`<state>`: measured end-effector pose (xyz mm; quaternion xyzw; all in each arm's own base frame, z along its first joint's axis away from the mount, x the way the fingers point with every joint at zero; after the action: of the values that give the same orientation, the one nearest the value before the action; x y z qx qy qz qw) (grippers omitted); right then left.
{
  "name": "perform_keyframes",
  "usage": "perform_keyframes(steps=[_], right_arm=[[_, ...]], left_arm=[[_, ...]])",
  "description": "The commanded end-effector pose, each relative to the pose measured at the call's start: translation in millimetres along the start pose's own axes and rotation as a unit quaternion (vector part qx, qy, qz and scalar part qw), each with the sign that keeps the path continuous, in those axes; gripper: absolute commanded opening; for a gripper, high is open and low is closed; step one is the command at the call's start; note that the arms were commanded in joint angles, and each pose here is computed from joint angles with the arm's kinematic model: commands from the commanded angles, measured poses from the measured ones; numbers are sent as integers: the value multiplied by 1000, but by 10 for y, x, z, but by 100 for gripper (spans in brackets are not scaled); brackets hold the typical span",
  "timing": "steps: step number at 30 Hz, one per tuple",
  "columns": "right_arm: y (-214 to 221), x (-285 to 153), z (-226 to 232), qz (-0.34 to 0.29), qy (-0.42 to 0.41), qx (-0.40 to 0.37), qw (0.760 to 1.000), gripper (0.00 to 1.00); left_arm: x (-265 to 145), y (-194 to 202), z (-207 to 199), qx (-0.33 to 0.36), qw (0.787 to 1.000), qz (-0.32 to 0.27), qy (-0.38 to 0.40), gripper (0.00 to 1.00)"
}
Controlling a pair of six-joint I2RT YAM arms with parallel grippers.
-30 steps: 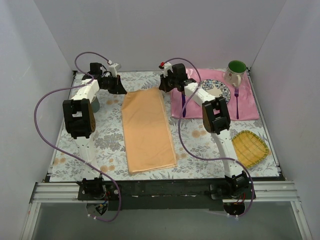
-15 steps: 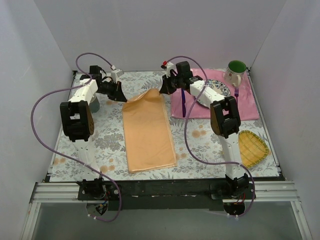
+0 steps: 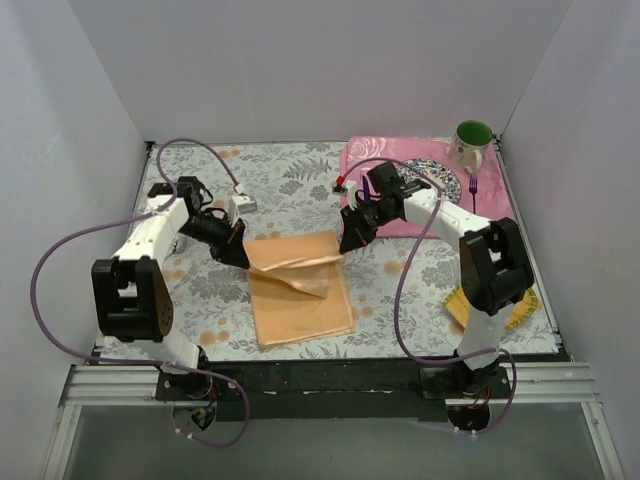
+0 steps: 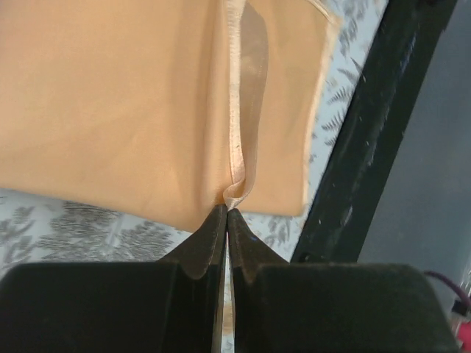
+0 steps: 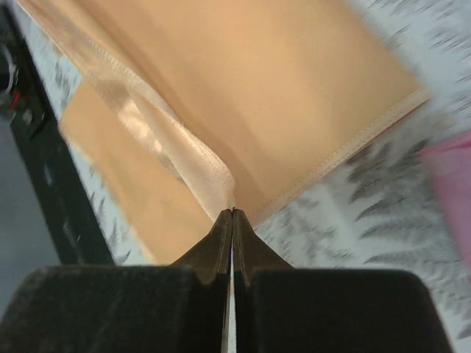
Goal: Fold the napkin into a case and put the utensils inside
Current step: Fold the rectangle-folded napkin at the center of the board, then smooth out the square-folded napkin at the center of the board.
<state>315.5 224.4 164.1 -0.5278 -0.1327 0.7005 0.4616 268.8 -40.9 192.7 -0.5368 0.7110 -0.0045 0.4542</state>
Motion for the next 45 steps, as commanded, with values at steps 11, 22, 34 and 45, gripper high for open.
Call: perform_keyframes(steps=[11, 22, 34, 45], right_arm=[[370, -124, 884, 79, -105, -92, 987, 38], [42, 185, 527, 49, -62, -61, 995, 44], [79, 624, -57, 58, 6, -5, 998, 41], [-406, 184, 5, -22, -16, -68, 997, 41]], left_arm=[[326, 730, -649, 168, 977, 124, -45, 60], [464, 34, -249, 28, 988, -9, -152, 54], [909, -107, 536, -69, 975, 27, -209, 34], [501, -501, 225, 18, 992, -32, -117, 39]])
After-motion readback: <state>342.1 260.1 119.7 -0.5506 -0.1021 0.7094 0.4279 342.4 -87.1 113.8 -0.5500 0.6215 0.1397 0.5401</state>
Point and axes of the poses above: each gripper's point midway between its finger pads, its own x axis out along the fingers, its own z axis along the line the jaws close on, y = z × x, the point moved 9 cm from there along -x, back along the fingers, and after that the axes turned 9 degrees about -x, right-handed, at the moved point
